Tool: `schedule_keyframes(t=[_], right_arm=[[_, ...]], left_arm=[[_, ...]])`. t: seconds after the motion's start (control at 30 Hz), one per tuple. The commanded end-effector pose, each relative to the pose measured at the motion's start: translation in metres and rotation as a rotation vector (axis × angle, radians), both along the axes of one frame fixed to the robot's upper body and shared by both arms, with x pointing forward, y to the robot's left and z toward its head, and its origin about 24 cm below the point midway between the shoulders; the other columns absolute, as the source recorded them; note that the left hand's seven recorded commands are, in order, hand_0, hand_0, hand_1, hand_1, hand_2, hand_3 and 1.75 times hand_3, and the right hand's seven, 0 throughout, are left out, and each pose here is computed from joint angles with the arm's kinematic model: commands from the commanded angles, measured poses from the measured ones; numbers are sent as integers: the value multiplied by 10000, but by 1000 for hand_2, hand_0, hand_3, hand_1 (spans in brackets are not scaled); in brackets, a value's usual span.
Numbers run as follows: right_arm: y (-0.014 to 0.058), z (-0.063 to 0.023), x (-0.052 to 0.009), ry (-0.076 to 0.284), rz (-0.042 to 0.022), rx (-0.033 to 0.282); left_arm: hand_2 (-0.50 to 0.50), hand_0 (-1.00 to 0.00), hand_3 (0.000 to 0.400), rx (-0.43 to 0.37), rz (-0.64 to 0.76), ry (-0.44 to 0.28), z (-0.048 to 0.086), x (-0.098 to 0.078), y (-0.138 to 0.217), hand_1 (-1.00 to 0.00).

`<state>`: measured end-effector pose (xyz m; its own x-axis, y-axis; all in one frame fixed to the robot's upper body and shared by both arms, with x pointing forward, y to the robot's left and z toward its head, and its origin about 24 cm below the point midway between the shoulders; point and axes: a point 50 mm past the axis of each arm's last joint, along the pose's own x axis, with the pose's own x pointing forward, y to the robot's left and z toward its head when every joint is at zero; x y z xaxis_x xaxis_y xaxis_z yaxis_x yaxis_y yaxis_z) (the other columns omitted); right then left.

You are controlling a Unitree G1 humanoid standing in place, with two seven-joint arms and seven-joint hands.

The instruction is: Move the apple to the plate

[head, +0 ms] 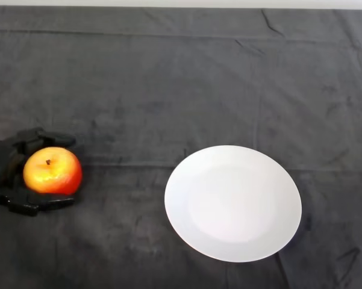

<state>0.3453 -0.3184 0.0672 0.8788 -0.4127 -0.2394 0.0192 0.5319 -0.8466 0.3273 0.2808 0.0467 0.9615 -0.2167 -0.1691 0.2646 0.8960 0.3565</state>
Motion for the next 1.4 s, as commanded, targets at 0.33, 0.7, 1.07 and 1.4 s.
schedule_keyframes(t=[0.33, 0.7, 1.07, 1.4], right_arm=[[-63, -59, -60, 212, -247, 89], [-62, -60, -62, 206, -244, 94], [-61, -61, -65, 197, -239, 102], [-60, -61, -67, 188, -236, 112]], left_arm=[[-25, -1000, 400, 472, -763, -1352, 340, 271, -329, -949], [0, -1000, 400, 421, -1745, -3240, 500, 272, -777, -1000], [0, -1000, 400, 404, -2851, -3988, 537, 208, -1271, -1000], [0, -1000, 400, 390, -3929, -4099, 504, 100, -1641, -1000]])
